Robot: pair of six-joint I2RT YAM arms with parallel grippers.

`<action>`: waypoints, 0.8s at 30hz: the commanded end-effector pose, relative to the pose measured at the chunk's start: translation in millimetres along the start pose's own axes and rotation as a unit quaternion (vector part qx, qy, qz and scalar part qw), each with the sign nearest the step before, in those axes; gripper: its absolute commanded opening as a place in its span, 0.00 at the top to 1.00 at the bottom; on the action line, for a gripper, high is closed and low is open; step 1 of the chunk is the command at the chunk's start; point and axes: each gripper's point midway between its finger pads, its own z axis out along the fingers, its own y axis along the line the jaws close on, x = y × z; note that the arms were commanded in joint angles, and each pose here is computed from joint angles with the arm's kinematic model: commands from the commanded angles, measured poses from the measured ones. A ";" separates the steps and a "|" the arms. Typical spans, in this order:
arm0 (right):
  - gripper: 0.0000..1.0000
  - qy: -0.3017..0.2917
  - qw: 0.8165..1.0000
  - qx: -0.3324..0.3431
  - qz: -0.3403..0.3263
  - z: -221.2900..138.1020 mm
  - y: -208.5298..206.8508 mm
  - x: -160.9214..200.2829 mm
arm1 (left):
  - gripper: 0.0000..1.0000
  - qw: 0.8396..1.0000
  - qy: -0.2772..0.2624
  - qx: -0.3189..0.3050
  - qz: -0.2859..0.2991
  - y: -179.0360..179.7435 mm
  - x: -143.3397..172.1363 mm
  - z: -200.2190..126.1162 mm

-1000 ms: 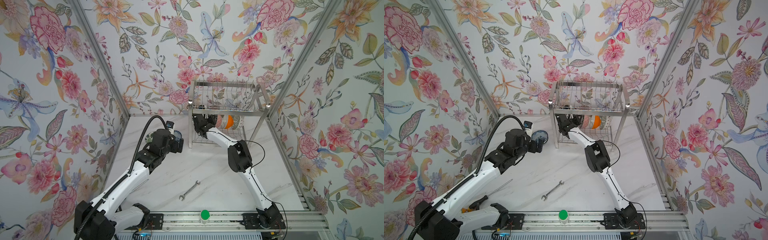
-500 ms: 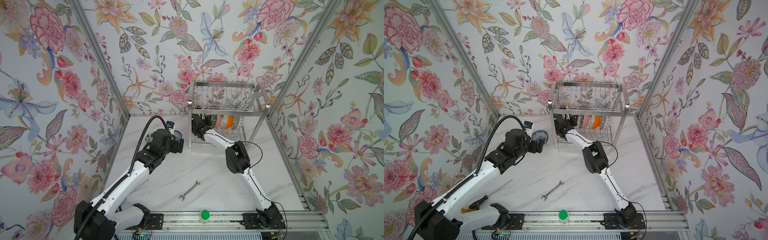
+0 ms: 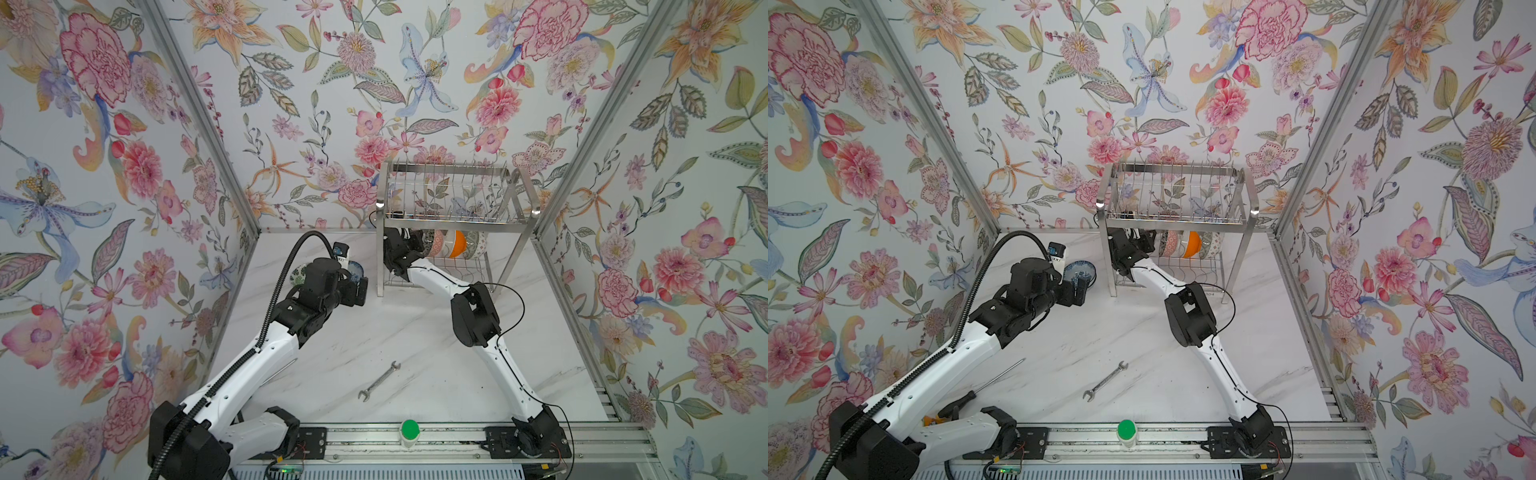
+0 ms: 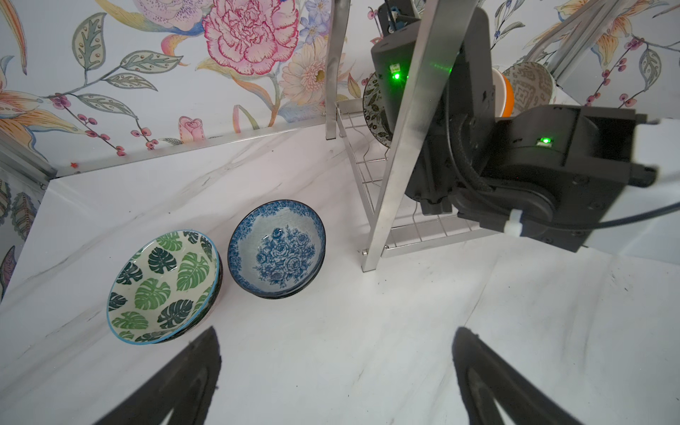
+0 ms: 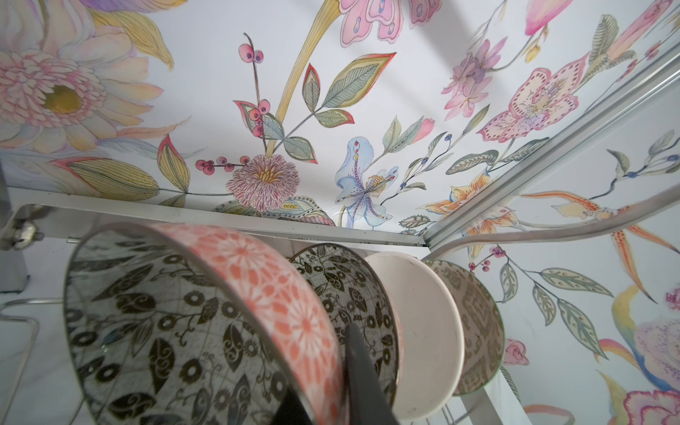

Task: Load bowls into a dish rack
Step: Place the bowl in the dish rack.

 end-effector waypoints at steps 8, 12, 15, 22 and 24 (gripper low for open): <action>1.00 -0.004 0.998 0.052 0.026 10.7 -10.0 5.2 | 0.01 1.000 0.001 -0.001 -0.006 3.3 3.0 0.1; 1.00 -0.007 0.998 0.063 0.019 10.7 -12.3 5.2 | 0.01 1.000 0.001 -0.001 -0.007 3.4 2.9 0.1; 1.00 -0.012 0.997 0.072 0.012 10.6 -14.7 3.9 | 0.01 1.000 0.000 0.000 -0.006 2.5 2.6 -0.4; 1.00 -0.015 0.996 0.083 0.005 10.7 -16.4 5.0 | 0.01 1.000 0.000 0.002 -0.008 1.9 2.8 -0.7; 1.00 -0.018 0.996 0.088 0.001 11.1 -16.3 5.0 | 0.01 1.000 0.000 0.002 -0.008 2.0 2.8 -1.0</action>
